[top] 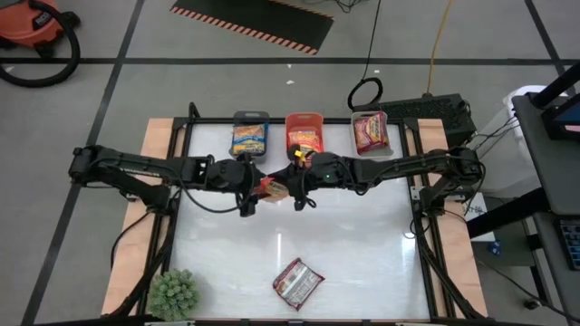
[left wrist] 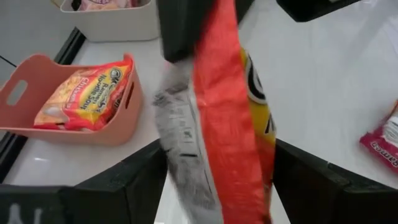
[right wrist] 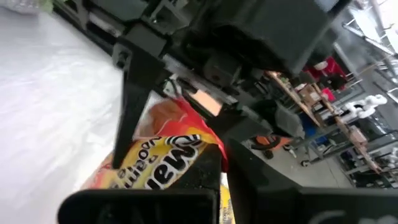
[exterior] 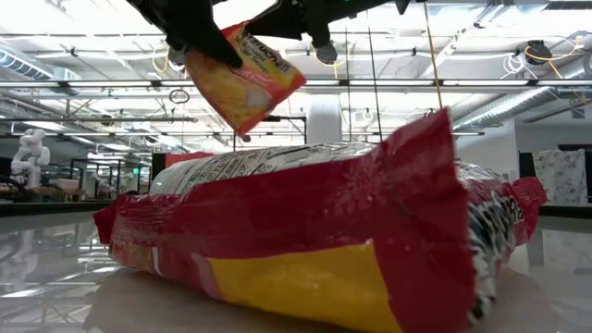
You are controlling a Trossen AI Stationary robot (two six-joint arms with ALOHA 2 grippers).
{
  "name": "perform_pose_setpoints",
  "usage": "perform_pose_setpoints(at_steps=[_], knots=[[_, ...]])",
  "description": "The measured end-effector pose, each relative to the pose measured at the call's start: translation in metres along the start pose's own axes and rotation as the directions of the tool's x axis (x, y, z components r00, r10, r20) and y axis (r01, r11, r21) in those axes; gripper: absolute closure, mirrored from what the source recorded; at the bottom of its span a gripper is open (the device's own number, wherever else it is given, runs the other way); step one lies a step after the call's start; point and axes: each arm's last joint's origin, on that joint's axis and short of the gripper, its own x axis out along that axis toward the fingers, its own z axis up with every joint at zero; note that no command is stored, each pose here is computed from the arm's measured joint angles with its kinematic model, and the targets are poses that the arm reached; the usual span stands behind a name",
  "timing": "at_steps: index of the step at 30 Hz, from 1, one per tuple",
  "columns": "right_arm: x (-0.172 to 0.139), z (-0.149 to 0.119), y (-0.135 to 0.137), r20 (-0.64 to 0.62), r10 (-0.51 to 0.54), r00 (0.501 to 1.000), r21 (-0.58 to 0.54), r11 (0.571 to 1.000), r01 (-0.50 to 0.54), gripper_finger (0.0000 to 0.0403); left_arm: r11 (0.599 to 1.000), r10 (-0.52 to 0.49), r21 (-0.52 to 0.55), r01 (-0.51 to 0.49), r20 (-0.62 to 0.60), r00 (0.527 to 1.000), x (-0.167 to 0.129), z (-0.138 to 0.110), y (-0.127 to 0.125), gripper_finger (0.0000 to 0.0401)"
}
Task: Sort Maruchan noodles
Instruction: Put the orange noodle pack into the orange bin
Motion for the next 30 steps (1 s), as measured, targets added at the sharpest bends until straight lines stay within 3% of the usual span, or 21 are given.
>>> perform_pose_setpoints(at_steps=[4,14,21,26,30], knots=[[0.000,0.000,0.000,0.003,-0.005,1.000,-0.001,1.000,0.005,0.0401,1.000,0.006,0.000,-0.006,0.008,1.000,0.003,0.001,0.001,0.0149],[0.000,0.000,0.000,0.000,0.000,1.000,-0.008,1.000,0.000,0.0401,1.000,0.012,0.020,-0.011,-0.002,1.000,0.003,0.000,0.001,0.0275],[-0.003,0.002,-0.002,0.003,-0.004,1.000,0.069,0.998,0.004,0.0378,0.999,0.016,0.028,-0.016,0.000,1.000,0.003,0.000,0.001,0.0281],[-0.021,0.011,-0.014,0.018,-0.022,1.000,0.204,0.979,0.017,0.0336,0.999,0.025,0.025,-0.025,0.003,1.000,-0.002,0.000,0.002,0.0276],[-0.040,0.015,-0.020,-0.019,0.015,1.000,0.342,0.940,-0.007,0.0304,1.000,0.028,0.007,-0.029,0.029,0.999,-0.012,0.002,0.004,0.0275]])
